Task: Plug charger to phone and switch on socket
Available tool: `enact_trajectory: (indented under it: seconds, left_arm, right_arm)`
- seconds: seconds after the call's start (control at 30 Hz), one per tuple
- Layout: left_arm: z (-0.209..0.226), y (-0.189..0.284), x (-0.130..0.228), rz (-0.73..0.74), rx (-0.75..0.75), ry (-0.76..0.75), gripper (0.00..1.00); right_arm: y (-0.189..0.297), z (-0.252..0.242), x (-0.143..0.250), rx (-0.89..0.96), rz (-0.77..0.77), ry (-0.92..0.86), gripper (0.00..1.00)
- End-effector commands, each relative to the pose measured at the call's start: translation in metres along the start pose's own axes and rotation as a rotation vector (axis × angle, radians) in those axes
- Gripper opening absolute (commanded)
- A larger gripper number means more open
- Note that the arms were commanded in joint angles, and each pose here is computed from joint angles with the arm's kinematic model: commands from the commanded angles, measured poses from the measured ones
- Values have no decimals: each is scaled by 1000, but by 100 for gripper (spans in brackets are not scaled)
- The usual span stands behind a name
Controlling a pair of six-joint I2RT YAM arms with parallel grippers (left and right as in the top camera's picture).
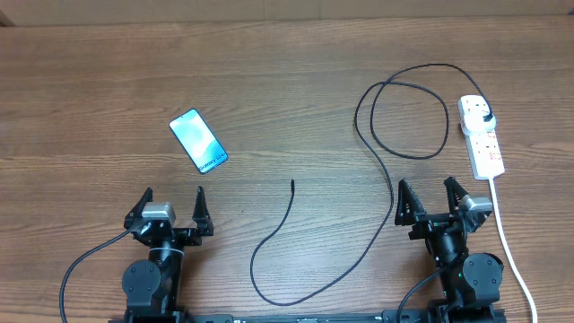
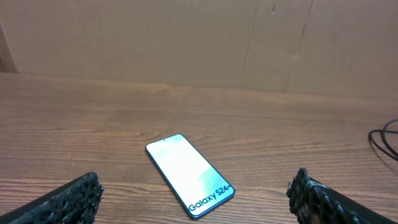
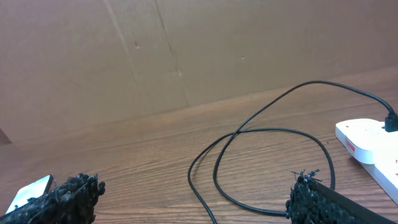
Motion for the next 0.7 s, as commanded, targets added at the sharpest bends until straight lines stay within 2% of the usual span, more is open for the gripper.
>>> enact_trajectory:
  seconds: [0.0,0.27,0.67]
  left_arm:
    - [2,0,0,-7,-10,-13,99]
    - [1,2,-3,5,-13,-9,100]
    - [2,30,-26,119,-96,-14,99]
  right_arm:
    - [0,-1,2,8,-4,4,100]
    - [0,-1,2,8,-4,4,100]
    - [0,-1,2,8,-4,4,100]
Point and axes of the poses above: each gripper's point midway between its finger pads, its own y axis back along the fingers, its own z axis along the line the jaws close on, x = y × z, the point moved 2 cm from there along y, back along the fingers, and after that the axes turned 9 degrees about y, right-handed, at the moved point
